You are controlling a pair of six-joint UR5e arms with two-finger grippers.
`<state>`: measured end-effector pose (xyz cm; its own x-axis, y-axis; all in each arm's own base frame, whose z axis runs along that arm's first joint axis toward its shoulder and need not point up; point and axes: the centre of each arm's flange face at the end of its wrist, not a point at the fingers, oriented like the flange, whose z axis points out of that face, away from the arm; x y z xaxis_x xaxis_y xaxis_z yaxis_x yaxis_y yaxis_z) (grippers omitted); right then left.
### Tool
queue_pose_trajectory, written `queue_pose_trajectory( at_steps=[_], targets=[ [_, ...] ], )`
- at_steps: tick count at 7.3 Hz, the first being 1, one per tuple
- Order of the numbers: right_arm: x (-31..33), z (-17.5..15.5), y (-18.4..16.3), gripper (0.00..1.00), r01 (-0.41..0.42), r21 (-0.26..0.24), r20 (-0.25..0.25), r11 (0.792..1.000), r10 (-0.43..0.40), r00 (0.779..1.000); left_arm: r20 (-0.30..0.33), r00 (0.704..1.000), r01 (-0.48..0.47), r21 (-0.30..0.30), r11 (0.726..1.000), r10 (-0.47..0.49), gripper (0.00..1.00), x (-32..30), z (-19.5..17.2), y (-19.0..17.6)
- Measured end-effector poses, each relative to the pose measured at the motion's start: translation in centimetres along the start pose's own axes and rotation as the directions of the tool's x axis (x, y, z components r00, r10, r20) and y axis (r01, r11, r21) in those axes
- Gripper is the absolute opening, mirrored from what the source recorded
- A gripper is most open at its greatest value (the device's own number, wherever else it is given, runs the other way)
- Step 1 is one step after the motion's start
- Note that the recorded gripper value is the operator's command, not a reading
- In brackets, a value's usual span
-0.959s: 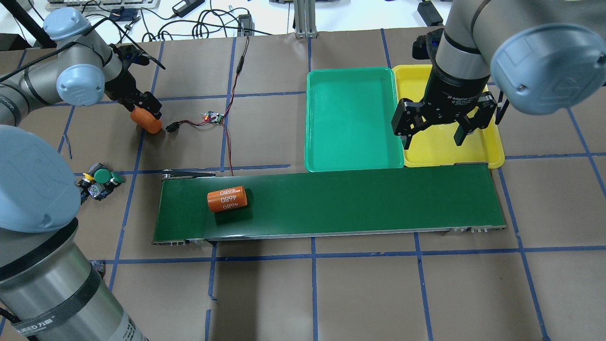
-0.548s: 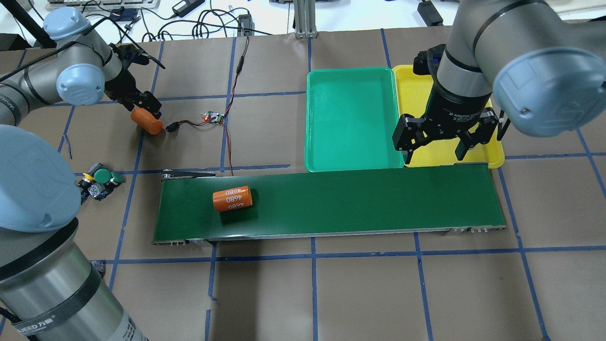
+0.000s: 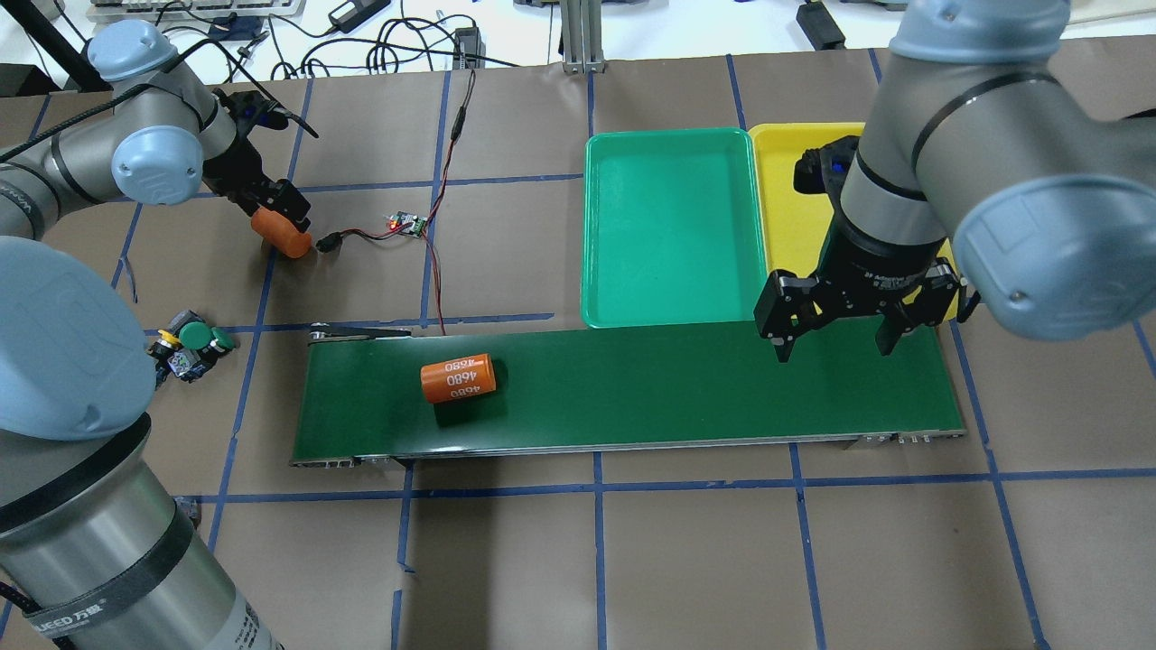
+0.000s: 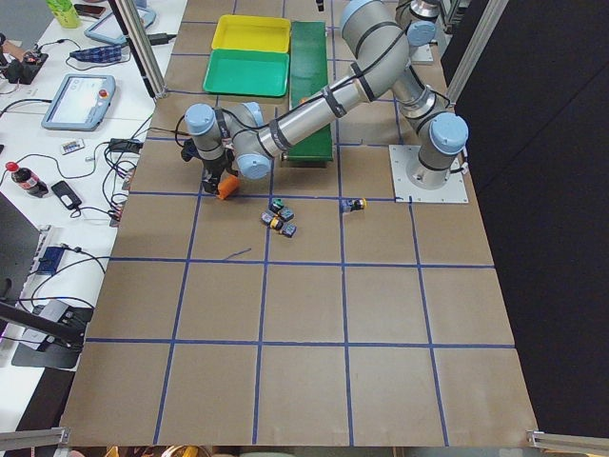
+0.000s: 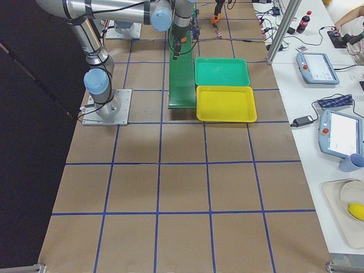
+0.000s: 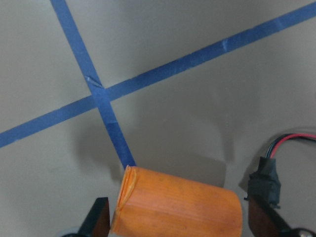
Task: Sort buttons by color to trays
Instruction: 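Grasp the second orange cell with left gripper while right arm lowers by conveyor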
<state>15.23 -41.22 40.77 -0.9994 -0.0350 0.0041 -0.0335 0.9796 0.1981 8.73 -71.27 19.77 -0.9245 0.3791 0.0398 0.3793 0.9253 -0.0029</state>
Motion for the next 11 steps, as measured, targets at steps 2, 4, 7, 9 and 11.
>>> queue_pose_trajectory(
  at_steps=[2,4,7,9,11],
  targets=[
    [0.1,1.4,2.7,1.0,0.001,-0.008,-0.003,1.0,-0.002,1.0,-0.006,1.0,-0.003,-0.009,1.0,0.003,1.0,0.0,0.7,0.0],
    [0.1,3.4,6.1,1.0,0.002,-0.019,-0.003,1.0,-0.002,1.0,-0.013,1.0,-0.004,-0.021,1.0,0.004,0.71,-0.1,1.4,0.2],
    [0.0,6.9,11.4,1.0,0.008,-0.03,-0.005,1.0,-0.008,1.0,-0.035,0.999,0.038,-0.041,0.998,-0.039,0.04,-1.3,1.5,1.6],
    [0.0,9.9,14.5,1.0,0.008,-0.031,-0.004,0.999,-0.008,1.0,-0.051,0.992,0.113,-0.056,0.992,-0.116,0.05,-0.7,-1.0,1.8],
    [0.1,10.4,14.7,1.0,0.012,0.079,-0.015,0.997,-0.011,1.0,-0.071,0.974,0.207,-0.093,0.974,-0.214,0.05,2.7,-5.2,3.1]
  ],
)
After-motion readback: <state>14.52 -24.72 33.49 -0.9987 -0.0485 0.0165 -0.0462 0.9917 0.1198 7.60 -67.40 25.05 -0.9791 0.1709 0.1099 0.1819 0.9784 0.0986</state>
